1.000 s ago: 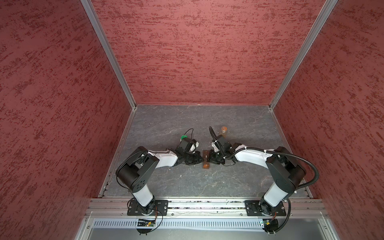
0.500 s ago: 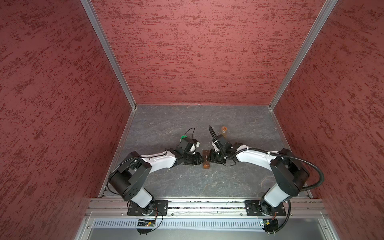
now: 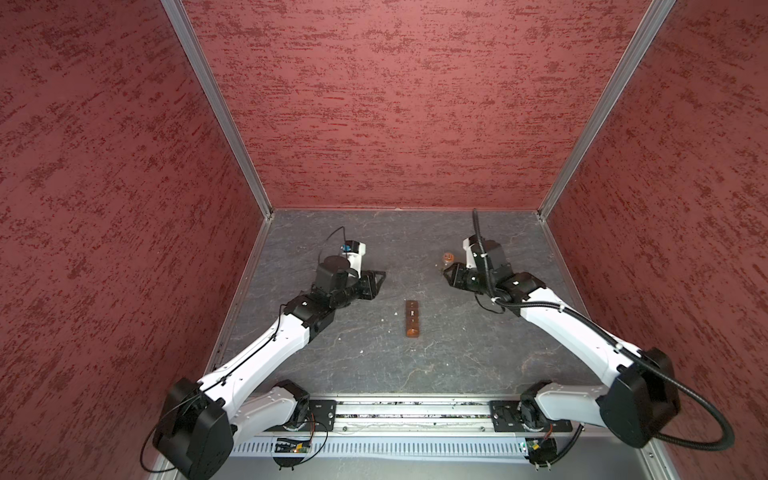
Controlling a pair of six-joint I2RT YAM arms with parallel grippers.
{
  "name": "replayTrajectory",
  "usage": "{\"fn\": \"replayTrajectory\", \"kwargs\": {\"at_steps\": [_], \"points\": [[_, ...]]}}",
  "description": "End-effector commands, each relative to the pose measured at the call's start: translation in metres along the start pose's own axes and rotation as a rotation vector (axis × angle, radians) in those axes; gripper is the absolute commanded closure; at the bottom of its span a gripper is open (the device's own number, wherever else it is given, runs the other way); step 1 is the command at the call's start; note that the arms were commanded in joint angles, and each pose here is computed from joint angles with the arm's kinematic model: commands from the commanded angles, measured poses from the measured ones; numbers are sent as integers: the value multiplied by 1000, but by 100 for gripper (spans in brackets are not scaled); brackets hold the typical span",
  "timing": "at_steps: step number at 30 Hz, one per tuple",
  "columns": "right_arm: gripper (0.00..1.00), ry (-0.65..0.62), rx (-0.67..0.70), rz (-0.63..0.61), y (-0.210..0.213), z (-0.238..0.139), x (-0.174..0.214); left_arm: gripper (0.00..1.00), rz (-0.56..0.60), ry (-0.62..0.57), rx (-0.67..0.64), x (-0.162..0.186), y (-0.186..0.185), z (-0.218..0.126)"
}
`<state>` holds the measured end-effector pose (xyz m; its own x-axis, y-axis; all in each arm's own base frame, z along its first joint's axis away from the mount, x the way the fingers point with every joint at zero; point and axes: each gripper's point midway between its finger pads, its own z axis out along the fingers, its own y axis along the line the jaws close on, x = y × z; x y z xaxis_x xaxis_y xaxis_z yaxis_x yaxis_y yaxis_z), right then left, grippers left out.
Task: Sort the pills into containers
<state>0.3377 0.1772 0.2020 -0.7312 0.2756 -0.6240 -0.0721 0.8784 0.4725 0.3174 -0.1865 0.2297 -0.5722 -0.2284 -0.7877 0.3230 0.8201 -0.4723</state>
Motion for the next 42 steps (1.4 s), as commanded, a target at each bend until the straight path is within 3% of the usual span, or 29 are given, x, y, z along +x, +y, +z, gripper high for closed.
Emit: {"fn": "replayTrajectory", "kwargs": {"at_steps": [1,6,10,15,19,24,29,34,40,42], "points": [[54,-272,105,-128,-25,-26,-49,56,29,-242,-181,-53,38,-22],[39,-626,301,-162,-66,-73,-95,43,-43,-447,-394,-82,97,-51],[30,-787,448,-176,-103,-94,-104,33,-61,-539,-529,-80,137,-68],[27,-881,539,-182,-141,-100,-98,26,-56,-648,-674,-65,171,-94],[21,-958,623,-152,-172,-103,-84,12,-77,-695,-865,-47,198,-122],[19,-906,702,-172,-201,-74,-69,3,-13,-687,-1024,-34,215,-140],[15,-866,724,-232,-214,-51,-59,1,14,-693,-992,-24,223,-132],[11,-851,647,-269,-215,-38,-53,1,122,-643,-954,-14,227,-110],[11,-799,436,-286,-218,-20,-48,0,225,-647,-834,-9,221,-79],[11,-770,430,-281,-219,-18,-45,0,273,-638,-787,-7,216,-67]]}}
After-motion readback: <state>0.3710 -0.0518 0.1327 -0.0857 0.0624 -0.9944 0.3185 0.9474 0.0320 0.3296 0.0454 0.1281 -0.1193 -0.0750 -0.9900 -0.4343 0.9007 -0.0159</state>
